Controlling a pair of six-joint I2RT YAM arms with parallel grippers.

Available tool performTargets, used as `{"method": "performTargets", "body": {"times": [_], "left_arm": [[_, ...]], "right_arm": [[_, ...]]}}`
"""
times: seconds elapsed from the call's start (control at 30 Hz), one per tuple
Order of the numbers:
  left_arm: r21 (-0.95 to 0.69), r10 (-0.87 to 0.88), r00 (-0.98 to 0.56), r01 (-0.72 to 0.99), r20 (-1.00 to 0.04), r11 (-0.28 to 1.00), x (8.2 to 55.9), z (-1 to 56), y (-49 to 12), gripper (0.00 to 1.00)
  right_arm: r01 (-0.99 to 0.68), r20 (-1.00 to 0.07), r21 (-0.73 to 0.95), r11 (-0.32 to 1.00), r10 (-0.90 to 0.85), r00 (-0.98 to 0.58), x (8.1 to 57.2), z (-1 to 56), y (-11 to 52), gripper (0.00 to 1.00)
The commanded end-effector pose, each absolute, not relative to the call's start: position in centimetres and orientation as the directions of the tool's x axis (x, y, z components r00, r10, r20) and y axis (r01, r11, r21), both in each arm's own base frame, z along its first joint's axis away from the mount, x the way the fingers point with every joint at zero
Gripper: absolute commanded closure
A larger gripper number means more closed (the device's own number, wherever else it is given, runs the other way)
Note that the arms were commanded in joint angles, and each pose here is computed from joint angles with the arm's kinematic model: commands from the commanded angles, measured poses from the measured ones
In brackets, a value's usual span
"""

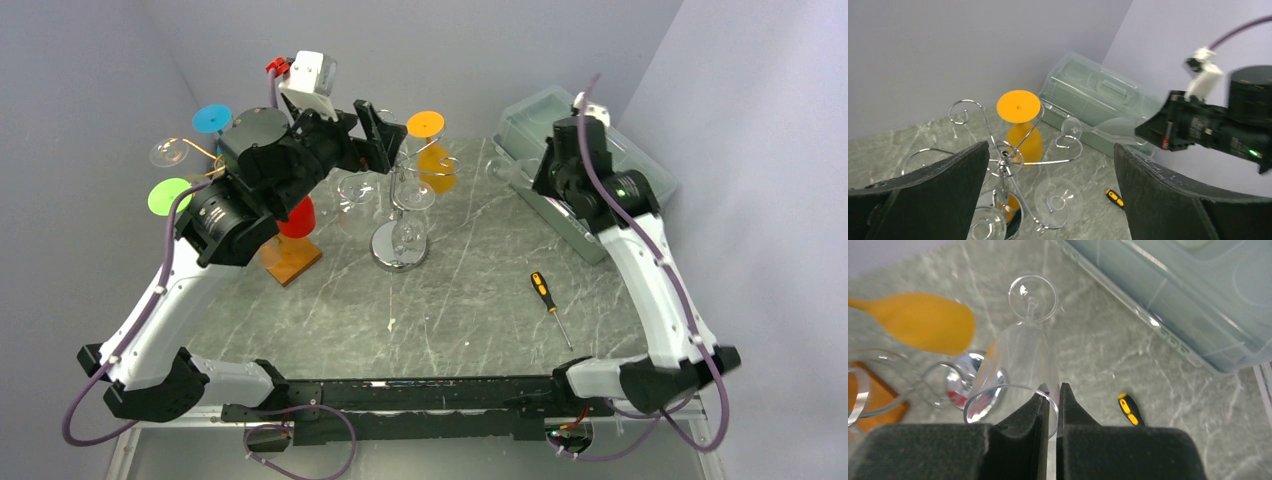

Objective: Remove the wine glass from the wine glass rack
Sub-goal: Place the wine glass at the center of the board.

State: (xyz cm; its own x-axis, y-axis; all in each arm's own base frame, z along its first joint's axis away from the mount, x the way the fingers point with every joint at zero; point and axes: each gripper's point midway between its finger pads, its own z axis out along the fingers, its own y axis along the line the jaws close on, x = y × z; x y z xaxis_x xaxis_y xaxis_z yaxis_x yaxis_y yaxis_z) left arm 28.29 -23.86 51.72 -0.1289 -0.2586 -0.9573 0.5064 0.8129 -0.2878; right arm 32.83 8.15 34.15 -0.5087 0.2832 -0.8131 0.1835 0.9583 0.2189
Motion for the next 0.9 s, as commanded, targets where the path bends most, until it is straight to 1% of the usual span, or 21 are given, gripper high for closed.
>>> {"method": "performTargets", "body": {"times": [0.0,0.1,0.3,0.57,0.87], "left_arm": [[-0.186,-0.159,-0.096,0.548,-0.983,0.816,26.9,51.6,-23.0,0.01],[-0.141,-0.110,-0.090,0.538,-0.990,0.831,26.9,50.8,-22.4,0.01],[-0.125,-0.065,-0.130,0.539,-0.989,0.833,26.6,49.3,-22.4,0.01],[-0.113,-0.041,-0.146,0.529,-0.989,0.841,26.6,48.2,-22.1,0.01],[-0.107,-0.032,-0.150,0.525,-0.988,0.844,26.7,47.8,-22.0,0.01]], "right_arm": [[0.202,-0.750,0.149,0.968,0.244,-0.614,33.6,30.7,7.4,1.00],[0.202,-0.708,0.123,0.971,0.229,-0.668,35.1,29.1,7.4,1.00],[0.222,-0.633,0.038,0.974,0.195,-0.749,37.1,26.3,7.0,1.00],[0.199,-0.563,0.038,0.979,0.186,-0.805,38.6,24.2,7.3,1.00],[0.188,-0.504,0.023,0.982,0.173,-0.846,39.1,21.7,7.4,1.00]]}}
